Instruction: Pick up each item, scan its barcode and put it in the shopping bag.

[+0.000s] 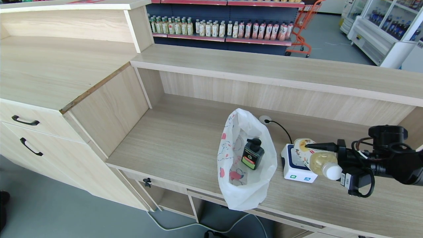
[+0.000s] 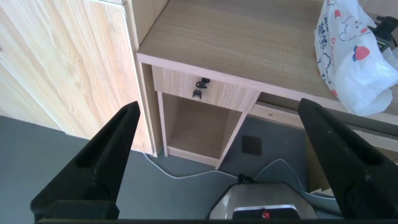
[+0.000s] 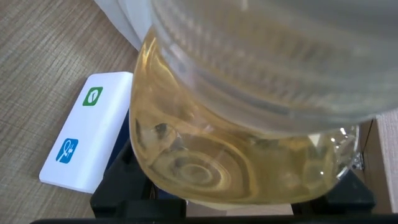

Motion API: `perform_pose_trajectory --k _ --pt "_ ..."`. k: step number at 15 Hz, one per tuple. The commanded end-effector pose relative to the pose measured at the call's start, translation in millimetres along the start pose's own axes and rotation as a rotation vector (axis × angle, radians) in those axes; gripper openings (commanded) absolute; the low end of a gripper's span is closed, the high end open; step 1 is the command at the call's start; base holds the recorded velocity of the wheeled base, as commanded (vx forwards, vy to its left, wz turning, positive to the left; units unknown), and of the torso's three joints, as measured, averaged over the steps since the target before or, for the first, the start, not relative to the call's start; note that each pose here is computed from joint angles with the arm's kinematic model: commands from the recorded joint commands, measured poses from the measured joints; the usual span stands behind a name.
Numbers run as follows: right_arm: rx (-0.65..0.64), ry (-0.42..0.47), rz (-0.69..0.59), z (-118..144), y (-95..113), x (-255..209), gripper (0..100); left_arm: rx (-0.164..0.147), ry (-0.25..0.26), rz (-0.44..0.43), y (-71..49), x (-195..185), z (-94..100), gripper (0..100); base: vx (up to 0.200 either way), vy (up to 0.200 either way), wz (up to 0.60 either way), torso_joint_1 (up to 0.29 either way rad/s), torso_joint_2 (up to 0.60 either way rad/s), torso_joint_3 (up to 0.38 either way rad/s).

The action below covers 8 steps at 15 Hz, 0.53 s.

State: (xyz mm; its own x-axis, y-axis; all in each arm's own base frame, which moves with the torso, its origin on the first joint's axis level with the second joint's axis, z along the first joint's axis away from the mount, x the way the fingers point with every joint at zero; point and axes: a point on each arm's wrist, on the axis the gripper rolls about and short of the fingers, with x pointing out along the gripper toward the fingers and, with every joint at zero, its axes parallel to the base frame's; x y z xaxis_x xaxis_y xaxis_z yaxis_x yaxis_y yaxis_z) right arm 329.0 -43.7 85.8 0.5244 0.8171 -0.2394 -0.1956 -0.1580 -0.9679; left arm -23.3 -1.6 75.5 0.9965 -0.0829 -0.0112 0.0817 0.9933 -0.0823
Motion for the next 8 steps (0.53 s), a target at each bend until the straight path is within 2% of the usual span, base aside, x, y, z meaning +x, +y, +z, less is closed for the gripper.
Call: perform_pose_trajectory --k 1,3,5,6,8 --pt "-0.006 0.004 -0.007 4.2 -8.3 -3.5 0 0.0 -0.001 0.0 0.0 0.0 0.0 100 0.0 0.0 0.0 0.0 0.0 0.0" --pt "0.061 0.039 -0.032 31.1 -41.4 -27.7 0 0.0 -0.001 0.0 0.0 0.0 0.0 100 0.0 0.0 0.0 0.0 0.0 0.0" --pt "0.288 0.178 -0.076 87.3 -87.0 -79.9 0 0.0 -0.001 0.0 0.0 0.0 0.0 100 0.0 0.0 0.0 0.0 0.0 0.0" --pt "0.43 0.24 -0.128 108.0 -102.4 -100.8 0 -0.001 -0.001 0.0 0.0 0.0 0.0 100 0.0 0.0 0.0 0.0 0.0 0.0" --pt "0.656 0.402 -0.246 129.5 -114.8 -124.3 0 0.0 -0.001 0.0 0.0 0.0 0.0 100 0.0 0.0 0.0 0.0 0.0 0.0"
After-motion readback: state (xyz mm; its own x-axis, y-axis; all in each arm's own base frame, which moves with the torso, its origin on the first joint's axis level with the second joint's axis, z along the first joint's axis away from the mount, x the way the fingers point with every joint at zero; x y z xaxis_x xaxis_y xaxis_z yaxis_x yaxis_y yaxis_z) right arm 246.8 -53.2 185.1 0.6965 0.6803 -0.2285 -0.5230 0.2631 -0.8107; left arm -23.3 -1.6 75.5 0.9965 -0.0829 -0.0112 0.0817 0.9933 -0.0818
